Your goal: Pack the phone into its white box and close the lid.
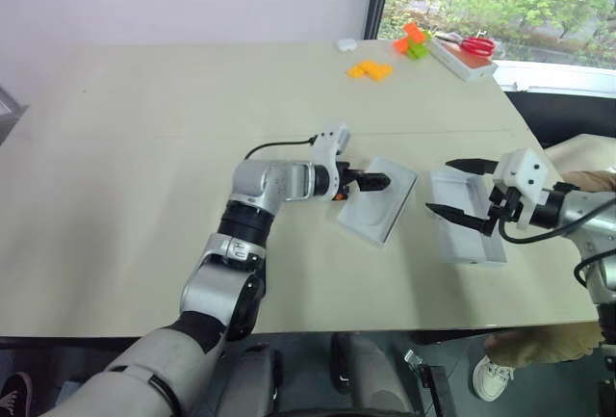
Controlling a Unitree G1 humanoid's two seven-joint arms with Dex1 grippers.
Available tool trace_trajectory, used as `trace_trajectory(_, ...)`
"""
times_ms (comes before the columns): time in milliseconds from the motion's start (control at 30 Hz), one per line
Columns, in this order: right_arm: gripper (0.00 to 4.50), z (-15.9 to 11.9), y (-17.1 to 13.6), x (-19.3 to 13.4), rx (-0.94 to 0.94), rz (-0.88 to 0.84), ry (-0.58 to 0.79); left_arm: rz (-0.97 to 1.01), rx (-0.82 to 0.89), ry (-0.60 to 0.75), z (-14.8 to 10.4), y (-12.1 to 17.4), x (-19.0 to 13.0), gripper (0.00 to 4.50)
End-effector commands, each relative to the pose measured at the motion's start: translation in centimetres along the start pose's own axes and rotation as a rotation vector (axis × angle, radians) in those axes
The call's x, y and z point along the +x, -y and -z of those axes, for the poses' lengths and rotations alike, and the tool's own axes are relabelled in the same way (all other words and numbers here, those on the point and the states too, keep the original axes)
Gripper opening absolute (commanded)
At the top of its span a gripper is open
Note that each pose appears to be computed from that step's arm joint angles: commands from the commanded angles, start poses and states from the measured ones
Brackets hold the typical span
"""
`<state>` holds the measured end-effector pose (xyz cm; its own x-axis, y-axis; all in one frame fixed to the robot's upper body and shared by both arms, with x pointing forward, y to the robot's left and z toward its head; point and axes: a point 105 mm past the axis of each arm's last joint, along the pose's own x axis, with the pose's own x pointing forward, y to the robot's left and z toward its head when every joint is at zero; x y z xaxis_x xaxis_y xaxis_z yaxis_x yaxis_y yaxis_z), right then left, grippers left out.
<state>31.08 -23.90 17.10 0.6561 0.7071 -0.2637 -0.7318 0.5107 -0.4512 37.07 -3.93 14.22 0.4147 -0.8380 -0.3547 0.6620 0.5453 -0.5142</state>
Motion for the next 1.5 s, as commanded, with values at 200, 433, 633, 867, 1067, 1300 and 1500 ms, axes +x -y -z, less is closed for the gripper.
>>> trace_trajectory(200, 4.5, -1.4, 0.9, 0.4, -0.031, 0.049, 0.071, 0.05, 0.145, 0.057, -2.3, 1.6, -1.9, 4.46)
trace_trajectory(433, 4.5, -2.2, 0.3, 2.1, -0.002, 0.082, 0.127, -0.037, 0.401, 0.202, -4.2, -1.2, -5.6, 4.46)
trace_trajectory(633, 4.5, -2.7, -0.3, 4.0, 0.027, 0.092, 0.141, -0.049, 0.453, 0.424, -6.1, -3.8, -10.8, 4.46)
trace_trajectory(867, 2.16, -2.7, -0.8, 5.8, 0.005, 0.093, 0.099, 0.019, 0.594, 0.48, -4.6, -4.2, -13.9, 4.5)
trace_trajectory(1067, 0.04, -0.5, -2.1, 8.6, -0.092, 0.077, -0.081, 0.047, 0.601, 0.482, -3.8, -4.2, -14.5, 4.5)
trace_trajectory(1300, 0.04, 1.0, -2.3, 9.8, -0.175, 0.071, -0.237, 0.127, 0.63, 0.511, -3.4, -2.7, -15.4, 4.5)
trace_trajectory(1500, 0.04, 1.3, -2.8, 9.5, -0.278, 0.001, -0.305, 0.127, 0.627, 0.513, -3.1, -2.7, -15.8, 4.5)
